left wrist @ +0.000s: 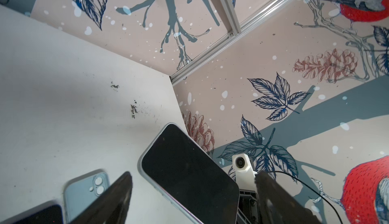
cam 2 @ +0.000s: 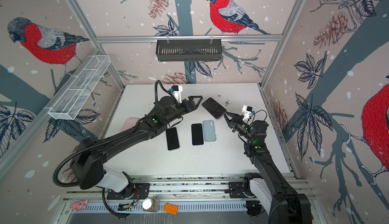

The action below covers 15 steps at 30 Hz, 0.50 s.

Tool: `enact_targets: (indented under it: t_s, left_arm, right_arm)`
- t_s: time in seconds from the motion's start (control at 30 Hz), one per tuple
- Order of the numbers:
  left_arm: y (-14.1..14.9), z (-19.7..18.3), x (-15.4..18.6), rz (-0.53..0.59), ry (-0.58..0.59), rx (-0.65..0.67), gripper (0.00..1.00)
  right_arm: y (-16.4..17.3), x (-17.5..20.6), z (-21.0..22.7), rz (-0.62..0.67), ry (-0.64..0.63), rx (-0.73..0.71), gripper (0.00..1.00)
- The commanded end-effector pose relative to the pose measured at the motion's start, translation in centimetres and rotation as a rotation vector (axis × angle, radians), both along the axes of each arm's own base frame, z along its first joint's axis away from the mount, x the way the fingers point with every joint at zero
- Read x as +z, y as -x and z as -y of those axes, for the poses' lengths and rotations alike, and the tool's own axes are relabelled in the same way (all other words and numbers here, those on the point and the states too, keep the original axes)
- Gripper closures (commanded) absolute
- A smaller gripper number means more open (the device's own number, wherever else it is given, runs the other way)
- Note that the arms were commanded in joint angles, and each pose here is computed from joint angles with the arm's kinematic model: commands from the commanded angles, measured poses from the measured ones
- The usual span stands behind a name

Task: Take the phone out of the phone case
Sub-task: Remove the phone case from the phone.

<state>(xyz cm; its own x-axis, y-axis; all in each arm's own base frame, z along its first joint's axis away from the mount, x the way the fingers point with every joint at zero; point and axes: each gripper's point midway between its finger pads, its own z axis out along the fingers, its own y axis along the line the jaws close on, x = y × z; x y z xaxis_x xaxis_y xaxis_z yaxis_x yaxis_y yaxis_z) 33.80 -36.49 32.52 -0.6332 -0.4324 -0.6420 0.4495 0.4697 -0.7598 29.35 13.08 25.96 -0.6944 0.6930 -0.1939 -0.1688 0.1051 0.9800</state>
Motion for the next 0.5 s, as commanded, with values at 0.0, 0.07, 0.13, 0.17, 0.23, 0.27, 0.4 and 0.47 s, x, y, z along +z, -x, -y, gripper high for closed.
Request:
enact_targets:
  t_s: [0.0,0.07,0.13,0.17,0.23,0.27,0.4,0.47]
  left_arm:
    - [1.2,1.4,1.5,0.207,-0.218,-0.013,0.13]
    - [2.2,2.7,1.9,0.284,-0.341,-0.028,0.17]
    - [3.0,3.9,2.0,0.345,-0.472,-0.029,0.23]
    - [3.2,4.2,2.0,0.366,-0.524,-0.017,0.27]
    - [4.0,5.4,1.6,0.420,-0.621,-0.030,0.33]
    - [4.3,5.9,1.4,0.436,-0.654,-0.034,0.34]
    - [5.2,7.5,0.6,0.502,-0.764,-0.063,0.38]
    - [5.8,8.3,0.3,0.529,-0.790,-0.084,0.38]
  right_arm:
    - [0.1,1.5,0.2,0.077,-0.011,-0.010,0.99]
    - [0.1,1.3,0.3,0.075,-0.010,-0.012,0.99]
    - [0.1,1.0,0.3,0.070,-0.007,-0.010,0.99]
    - [0.1,0.9,0.3,0.067,-0.006,-0.011,0.99]
    - [0.1,0.8,0.3,0.064,-0.007,-0.013,0.99]
    - [0.1,0.7,0.3,0.063,-0.007,-0.013,0.99]
    - [0.1,0.8,0.3,0.065,-0.006,-0.013,0.99]
    - [0.1,0.7,0.3,0.063,-0.005,-0.014,0.99]
